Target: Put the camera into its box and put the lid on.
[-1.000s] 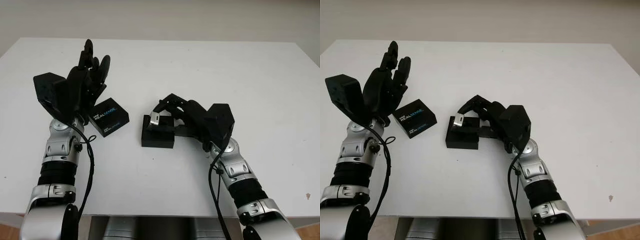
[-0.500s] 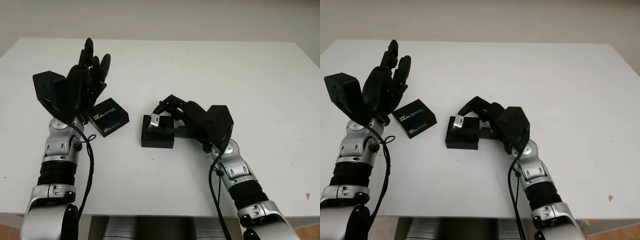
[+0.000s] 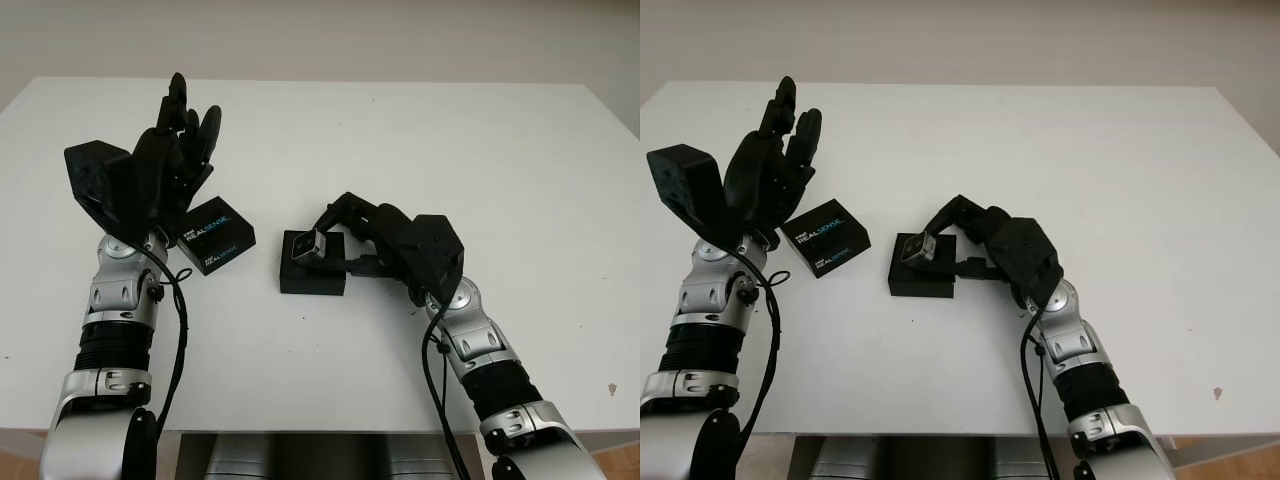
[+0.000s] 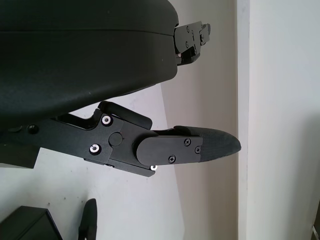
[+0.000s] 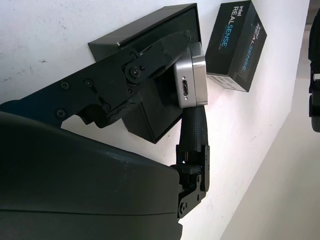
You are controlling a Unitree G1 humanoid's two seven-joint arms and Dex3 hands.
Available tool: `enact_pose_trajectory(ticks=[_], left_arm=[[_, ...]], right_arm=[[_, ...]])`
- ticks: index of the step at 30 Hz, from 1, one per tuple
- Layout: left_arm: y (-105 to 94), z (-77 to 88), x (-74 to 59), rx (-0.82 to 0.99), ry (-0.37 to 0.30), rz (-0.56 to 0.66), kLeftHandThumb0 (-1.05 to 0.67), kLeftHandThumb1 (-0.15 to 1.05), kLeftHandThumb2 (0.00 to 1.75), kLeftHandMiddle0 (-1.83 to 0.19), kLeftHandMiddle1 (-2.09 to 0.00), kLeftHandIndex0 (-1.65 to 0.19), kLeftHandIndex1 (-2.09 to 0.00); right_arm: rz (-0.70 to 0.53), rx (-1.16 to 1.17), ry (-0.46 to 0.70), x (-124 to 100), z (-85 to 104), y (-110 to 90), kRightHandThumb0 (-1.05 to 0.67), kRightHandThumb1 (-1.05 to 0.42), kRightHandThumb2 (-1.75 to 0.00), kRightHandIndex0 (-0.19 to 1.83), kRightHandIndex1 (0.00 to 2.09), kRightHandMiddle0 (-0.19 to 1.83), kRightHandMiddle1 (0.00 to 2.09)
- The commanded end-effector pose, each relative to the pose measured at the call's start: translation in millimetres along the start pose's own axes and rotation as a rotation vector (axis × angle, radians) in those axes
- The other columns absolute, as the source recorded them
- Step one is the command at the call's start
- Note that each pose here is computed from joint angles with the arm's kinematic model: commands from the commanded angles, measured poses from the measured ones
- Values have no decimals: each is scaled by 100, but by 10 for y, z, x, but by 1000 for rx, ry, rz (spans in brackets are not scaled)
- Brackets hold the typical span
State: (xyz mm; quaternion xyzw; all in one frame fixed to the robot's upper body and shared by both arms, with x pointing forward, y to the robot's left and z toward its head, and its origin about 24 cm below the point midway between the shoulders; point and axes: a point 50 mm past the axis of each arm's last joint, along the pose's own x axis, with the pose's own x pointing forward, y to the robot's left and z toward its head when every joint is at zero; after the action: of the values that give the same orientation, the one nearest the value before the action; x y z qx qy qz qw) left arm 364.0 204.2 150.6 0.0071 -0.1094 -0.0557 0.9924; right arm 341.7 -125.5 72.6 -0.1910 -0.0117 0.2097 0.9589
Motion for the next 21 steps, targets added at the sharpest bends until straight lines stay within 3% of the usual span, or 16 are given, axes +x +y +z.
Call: enact_pose_trajectory(ticks=[1, 7, 10, 14, 17, 21], left_arm=[[28, 15, -18, 13, -4, -1, -64, 105, 40, 19, 0, 19, 0], [28, 22, -17, 16, -2, 2, -63, 105, 41, 19, 0, 19, 0], [29, 26, -19, 17, -2, 3, -63, 105, 41, 19, 0, 19, 0], [32, 35, -18, 16, -1, 8, -63, 105, 40, 19, -1, 19, 0], [38, 38, -25, 19, 6, 10, -64, 105, 40, 19, -1, 19, 0], [37, 31, -41, 13, 5, 10, -63, 105, 42, 19, -2, 19, -1]], right_arm=[[17, -16, 13, -24, -45, 44, -42, -88, -5, 20, 6, 34, 171], [40, -34, 35, -28, -46, 65, -42, -89, -6, 20, 5, 33, 171], [85, -90, 36, -36, -23, 75, -45, -90, -6, 17, 4, 20, 165], [155, -157, 20, -31, 54, 54, -52, -87, -5, 5, 2, -4, 116], [166, -203, -10, -34, 115, 24, -60, -89, -6, -2, 2, -6, 83], [150, -173, -49, -43, 177, -18, -58, -93, -6, -9, 3, -4, 49]])
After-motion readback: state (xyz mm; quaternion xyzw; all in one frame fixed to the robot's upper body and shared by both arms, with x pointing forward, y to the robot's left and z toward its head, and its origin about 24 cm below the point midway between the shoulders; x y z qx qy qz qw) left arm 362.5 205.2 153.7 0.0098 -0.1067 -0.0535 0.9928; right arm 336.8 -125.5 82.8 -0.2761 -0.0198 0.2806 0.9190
